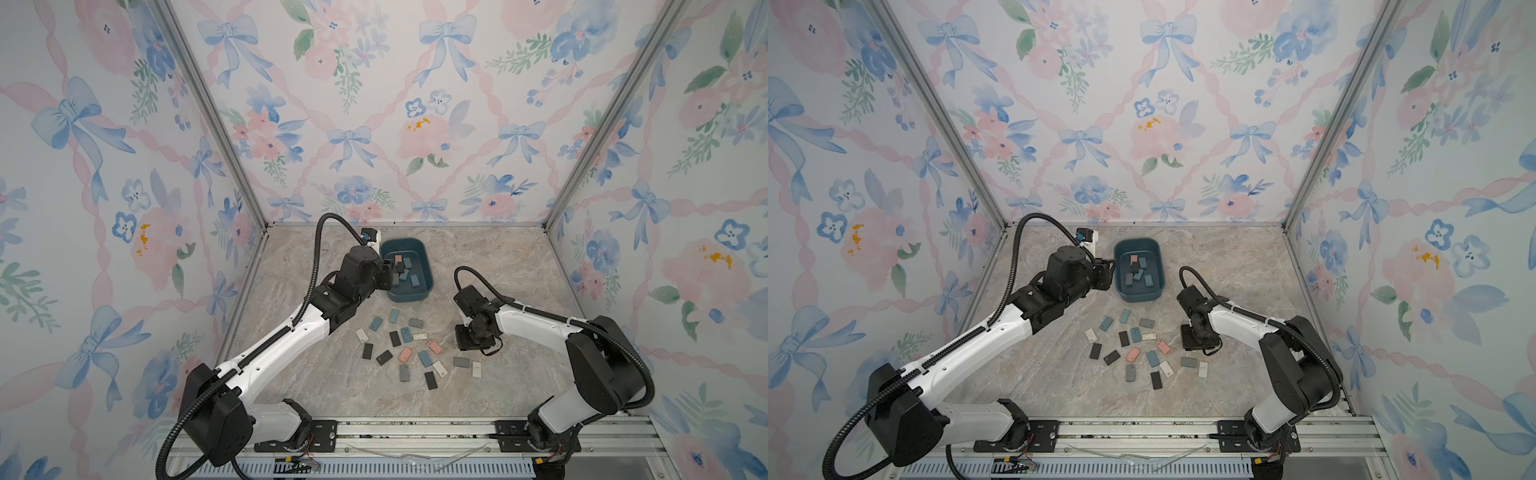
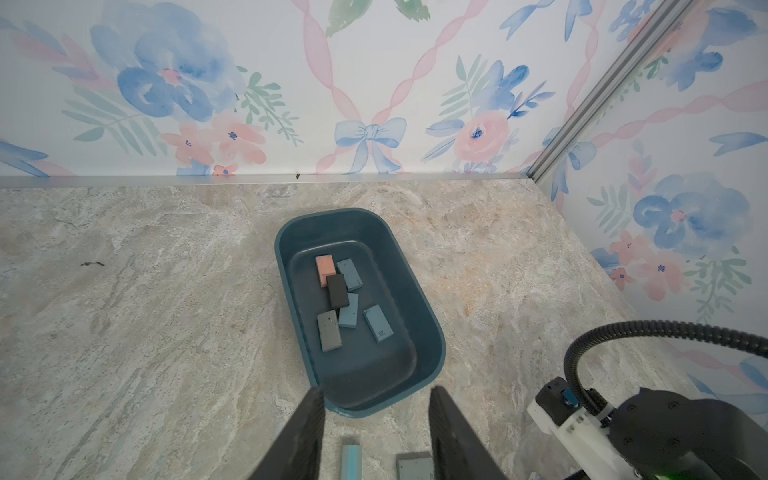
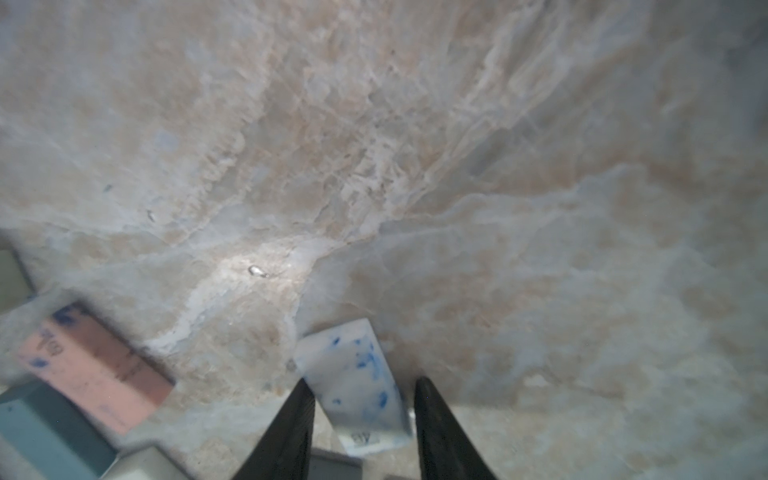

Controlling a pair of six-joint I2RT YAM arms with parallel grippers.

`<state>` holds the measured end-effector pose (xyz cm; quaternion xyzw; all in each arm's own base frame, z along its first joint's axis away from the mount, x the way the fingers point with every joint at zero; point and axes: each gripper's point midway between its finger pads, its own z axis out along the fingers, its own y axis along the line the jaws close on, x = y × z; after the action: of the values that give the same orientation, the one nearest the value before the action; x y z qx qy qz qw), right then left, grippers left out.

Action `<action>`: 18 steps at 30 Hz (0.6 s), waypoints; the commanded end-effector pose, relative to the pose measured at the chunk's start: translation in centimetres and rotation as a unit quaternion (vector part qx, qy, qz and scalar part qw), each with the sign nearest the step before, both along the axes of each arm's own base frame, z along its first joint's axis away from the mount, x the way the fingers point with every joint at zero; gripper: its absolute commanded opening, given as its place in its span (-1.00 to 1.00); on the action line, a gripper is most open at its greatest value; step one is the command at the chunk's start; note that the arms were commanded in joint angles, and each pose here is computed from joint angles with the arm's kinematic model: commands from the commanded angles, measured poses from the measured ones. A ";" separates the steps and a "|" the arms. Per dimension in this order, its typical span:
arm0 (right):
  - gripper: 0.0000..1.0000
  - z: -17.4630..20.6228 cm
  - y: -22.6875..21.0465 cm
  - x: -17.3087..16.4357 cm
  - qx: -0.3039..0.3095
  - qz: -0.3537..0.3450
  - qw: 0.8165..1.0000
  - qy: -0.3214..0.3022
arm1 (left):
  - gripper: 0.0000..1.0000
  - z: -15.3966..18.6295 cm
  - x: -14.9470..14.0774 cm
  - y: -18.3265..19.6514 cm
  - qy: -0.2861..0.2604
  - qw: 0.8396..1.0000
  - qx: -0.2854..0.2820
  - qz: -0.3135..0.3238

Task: Put the eraser in the storage box
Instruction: Pick up the eraser from the center of the board.

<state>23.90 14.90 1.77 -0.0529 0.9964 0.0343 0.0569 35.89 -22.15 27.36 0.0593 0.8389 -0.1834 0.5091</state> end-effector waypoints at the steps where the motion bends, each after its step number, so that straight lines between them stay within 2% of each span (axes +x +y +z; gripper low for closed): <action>1: -0.22 -1.0 0.4 -0.8 -0.002 0.002 1.000 0.020 | -0.12 0.8 -0.2 0.3 -0.017 1.000 -0.003 0.004; 10: -0.50 -0.8 0.5 -0.7 -0.002 0.002 1.000 0.017 | -0.13 0.8 -0.3 0.5 -0.018 1.000 -0.004 0.006; 18: -0.57 0.2 0.7 -0.2 -0.001 0.005 1.000 0.007 | -0.13 0.7 -0.3 0.6 -0.019 1.000 -0.003 0.007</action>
<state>23.94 15.01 1.88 -0.0505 0.9965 0.0337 0.0577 35.73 -21.91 27.42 0.0569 0.8368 -0.1828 0.5129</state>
